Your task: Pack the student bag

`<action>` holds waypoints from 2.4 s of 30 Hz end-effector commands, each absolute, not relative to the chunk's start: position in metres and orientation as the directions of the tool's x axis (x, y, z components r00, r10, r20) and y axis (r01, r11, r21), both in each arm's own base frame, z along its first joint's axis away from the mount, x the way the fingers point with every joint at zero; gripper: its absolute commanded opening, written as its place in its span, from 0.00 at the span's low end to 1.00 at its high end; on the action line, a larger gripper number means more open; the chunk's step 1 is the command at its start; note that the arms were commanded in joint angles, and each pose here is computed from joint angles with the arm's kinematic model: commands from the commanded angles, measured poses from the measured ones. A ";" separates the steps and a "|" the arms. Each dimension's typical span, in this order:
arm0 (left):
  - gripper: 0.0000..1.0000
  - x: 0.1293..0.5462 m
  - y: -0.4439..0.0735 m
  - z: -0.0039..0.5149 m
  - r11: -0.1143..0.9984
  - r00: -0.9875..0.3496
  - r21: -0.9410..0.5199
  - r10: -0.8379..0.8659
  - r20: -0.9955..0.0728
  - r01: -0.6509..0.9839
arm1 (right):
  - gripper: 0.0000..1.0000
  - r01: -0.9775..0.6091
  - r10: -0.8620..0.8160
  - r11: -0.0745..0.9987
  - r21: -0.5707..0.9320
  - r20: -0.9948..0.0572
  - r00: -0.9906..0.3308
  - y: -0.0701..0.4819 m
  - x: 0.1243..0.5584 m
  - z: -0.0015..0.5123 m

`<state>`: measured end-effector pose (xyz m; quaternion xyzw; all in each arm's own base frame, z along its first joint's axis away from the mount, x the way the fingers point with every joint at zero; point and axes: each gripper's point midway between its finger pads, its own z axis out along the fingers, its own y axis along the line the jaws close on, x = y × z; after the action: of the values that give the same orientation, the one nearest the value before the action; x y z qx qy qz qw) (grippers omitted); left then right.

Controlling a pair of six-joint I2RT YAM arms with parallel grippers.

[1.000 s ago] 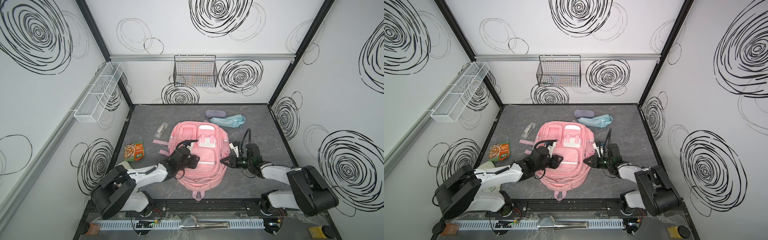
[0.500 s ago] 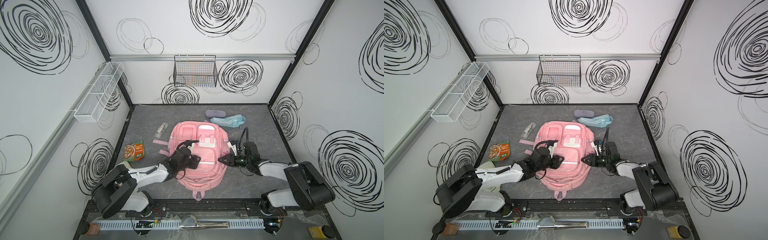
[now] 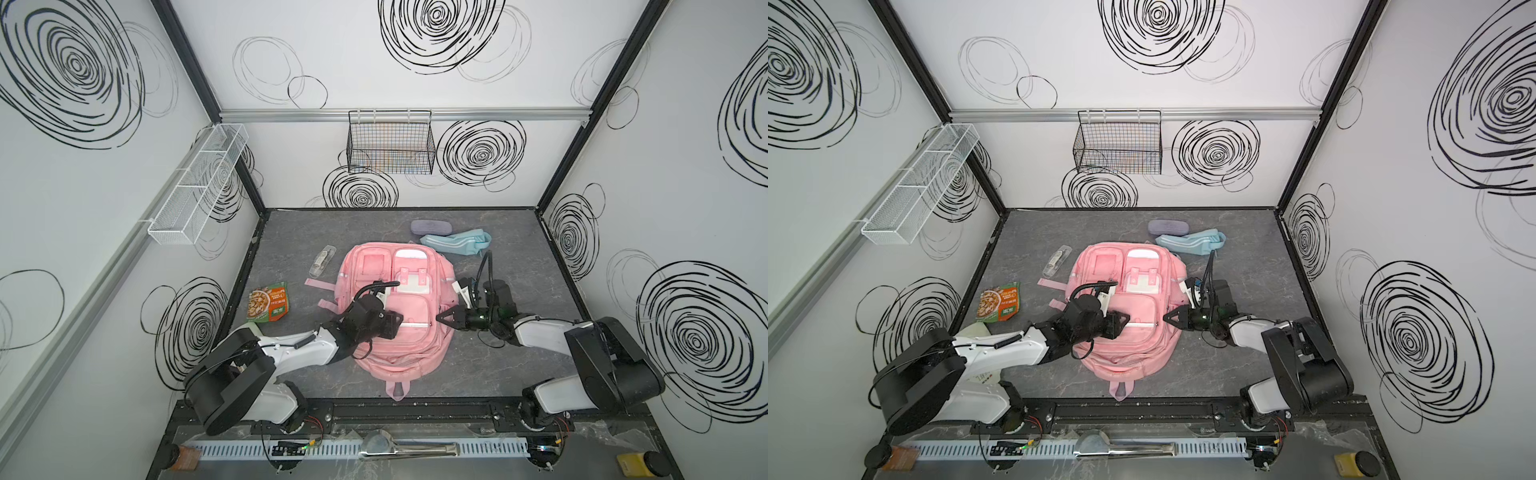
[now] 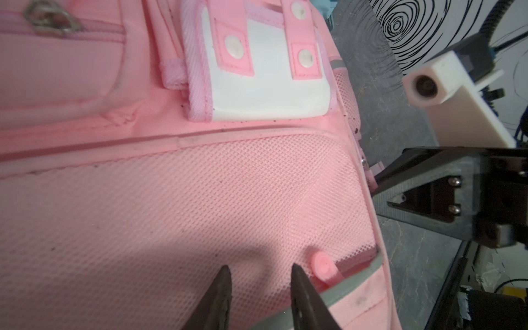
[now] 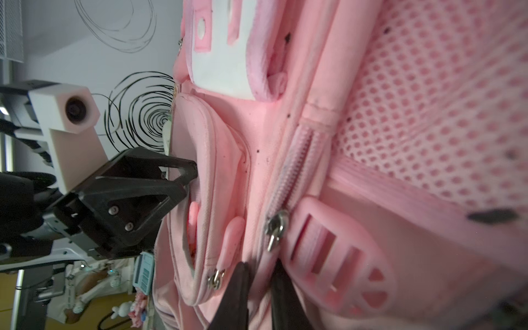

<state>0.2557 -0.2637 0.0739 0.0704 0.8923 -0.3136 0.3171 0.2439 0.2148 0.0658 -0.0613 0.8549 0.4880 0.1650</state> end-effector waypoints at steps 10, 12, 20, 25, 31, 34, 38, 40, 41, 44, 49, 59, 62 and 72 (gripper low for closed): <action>0.41 0.259 -0.278 0.121 0.799 -0.711 -0.359 0.119 -0.693 0.483 | 0.05 -0.331 -0.031 0.661 0.674 -0.416 -0.909 0.204 0.257 0.068; 0.42 0.255 -0.285 0.127 0.791 -0.686 -0.313 0.178 -0.705 0.526 | 0.08 -0.341 -0.042 0.656 0.673 -0.419 -0.907 0.206 0.257 0.071; 0.42 0.247 -0.304 0.122 0.753 -0.699 -0.337 0.221 -0.680 0.566 | 0.09 -0.364 -0.074 0.633 0.683 -0.415 -0.907 0.211 0.257 0.078; 0.51 0.236 -0.323 0.108 0.742 -0.712 -0.331 0.270 -0.649 0.583 | 0.09 -0.348 -0.055 0.592 0.727 -0.395 -0.917 0.217 0.255 0.084; 0.59 0.235 -0.335 0.091 0.780 -0.717 -0.258 0.318 -0.620 0.569 | 0.07 -0.341 -0.026 0.555 0.759 -0.394 -0.919 0.221 0.254 0.089; 0.62 0.239 -0.341 0.088 0.798 -0.705 -0.208 0.336 -0.625 0.565 | 0.06 -0.344 -0.026 0.555 0.757 -0.398 -0.917 0.221 0.254 0.089; 0.63 0.244 -0.349 0.079 0.824 -0.689 -0.120 0.371 -0.623 0.553 | 0.06 -0.348 -0.022 0.553 0.757 -0.404 -0.914 0.221 0.254 0.091; 0.63 0.245 -0.351 0.071 0.834 -0.679 -0.058 0.405 -0.613 0.549 | 0.06 -0.351 -0.022 0.548 0.759 -0.406 -0.914 0.221 0.254 0.092; 0.63 0.245 -0.350 0.068 0.837 -0.676 -0.034 0.417 -0.607 0.547 | 0.06 -0.354 -0.022 0.546 0.760 -0.409 -0.912 0.221 0.255 0.093; 0.56 0.248 -0.343 0.060 0.845 -0.664 0.029 0.439 -0.605 0.533 | 0.06 -0.357 -0.024 0.538 0.763 -0.410 -0.912 0.222 0.255 0.095; 0.24 0.251 -0.334 0.065 0.854 -0.658 0.030 0.422 -0.624 0.519 | 0.08 -0.356 -0.029 0.578 0.734 -0.417 -0.908 0.214 0.256 0.090; 0.00 0.252 -0.334 0.092 0.842 -0.685 -0.172 0.279 -0.673 0.512 | 0.18 -0.369 -0.018 0.531 0.763 -0.425 -0.905 0.207 0.258 0.088; 0.00 0.250 -0.337 0.098 0.823 -0.698 -0.235 0.246 -0.672 0.517 | 0.21 -0.381 -0.011 0.487 0.786 -0.430 -0.903 0.209 0.256 0.090; 0.00 0.247 -0.341 0.101 0.805 -0.711 -0.284 0.225 -0.666 0.521 | 0.23 -0.362 0.019 0.440 0.822 -0.411 -0.911 0.210 0.258 0.085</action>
<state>0.2454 -0.3381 0.0893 0.2244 0.9011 -0.2064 0.3082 0.2546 0.2077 0.0790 -0.0937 0.8406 0.5059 0.1692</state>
